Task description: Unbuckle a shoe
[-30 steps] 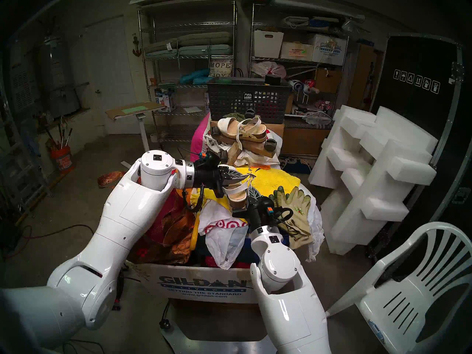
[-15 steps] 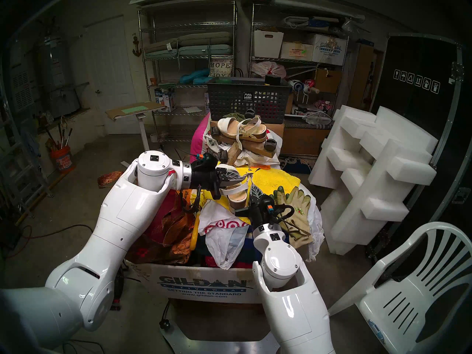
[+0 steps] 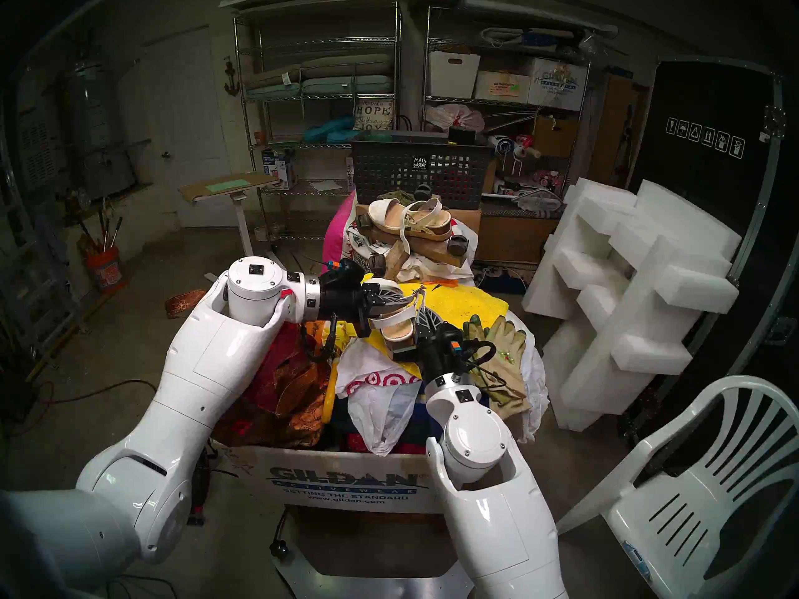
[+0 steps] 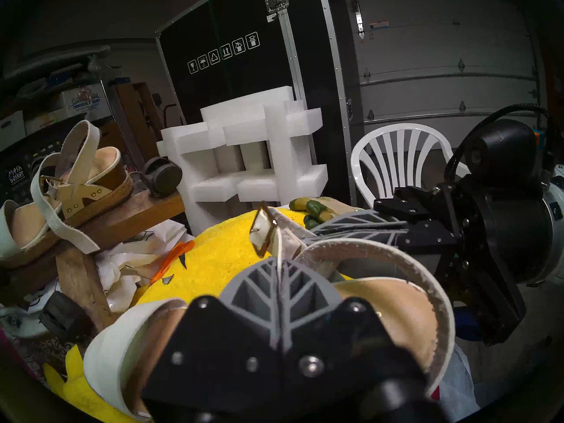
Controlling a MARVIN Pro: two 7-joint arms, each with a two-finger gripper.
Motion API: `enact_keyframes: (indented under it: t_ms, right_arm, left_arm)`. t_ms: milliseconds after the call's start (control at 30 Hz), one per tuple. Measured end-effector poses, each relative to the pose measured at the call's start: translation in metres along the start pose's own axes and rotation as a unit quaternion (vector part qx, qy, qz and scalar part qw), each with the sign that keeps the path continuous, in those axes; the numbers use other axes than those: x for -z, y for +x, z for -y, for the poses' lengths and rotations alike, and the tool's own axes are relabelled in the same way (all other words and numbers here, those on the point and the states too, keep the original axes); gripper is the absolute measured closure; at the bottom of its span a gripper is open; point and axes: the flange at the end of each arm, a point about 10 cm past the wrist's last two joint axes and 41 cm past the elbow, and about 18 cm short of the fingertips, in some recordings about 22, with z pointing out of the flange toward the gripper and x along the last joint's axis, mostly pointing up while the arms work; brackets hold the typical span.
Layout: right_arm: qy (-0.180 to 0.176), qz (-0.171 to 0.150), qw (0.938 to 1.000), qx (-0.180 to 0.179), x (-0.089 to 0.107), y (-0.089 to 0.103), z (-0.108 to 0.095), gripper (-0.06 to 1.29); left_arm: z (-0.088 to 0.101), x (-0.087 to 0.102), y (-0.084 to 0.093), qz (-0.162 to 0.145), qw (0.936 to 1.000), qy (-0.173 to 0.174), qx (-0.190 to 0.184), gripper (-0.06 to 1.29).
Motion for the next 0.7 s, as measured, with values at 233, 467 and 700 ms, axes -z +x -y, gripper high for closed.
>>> enact_keyframes:
  t_ms: [233,467,700]
  right_arm:
    - [-0.001,0.004,1.0,-0.005,0.002,-0.0008,0.0003,1.05]
    - [-0.014,0.004,0.9999,-0.007,0.0027,-0.0013,-0.004,0.91]
    - [-0.021,0.002,0.9997,-0.007,0.0023,0.0,-0.0063,0.86]
  left_arm:
    - [0.0008,-0.0011,0.0,-0.006,0.9999,0.016,-0.002,1.25]
    - [0.0001,-0.0019,0.0016,-0.008,0.9998,0.019,-0.004,1.25]
    - [-0.0018,-0.0025,0.0018,-0.009,0.9998,0.018,-0.004,1.25]
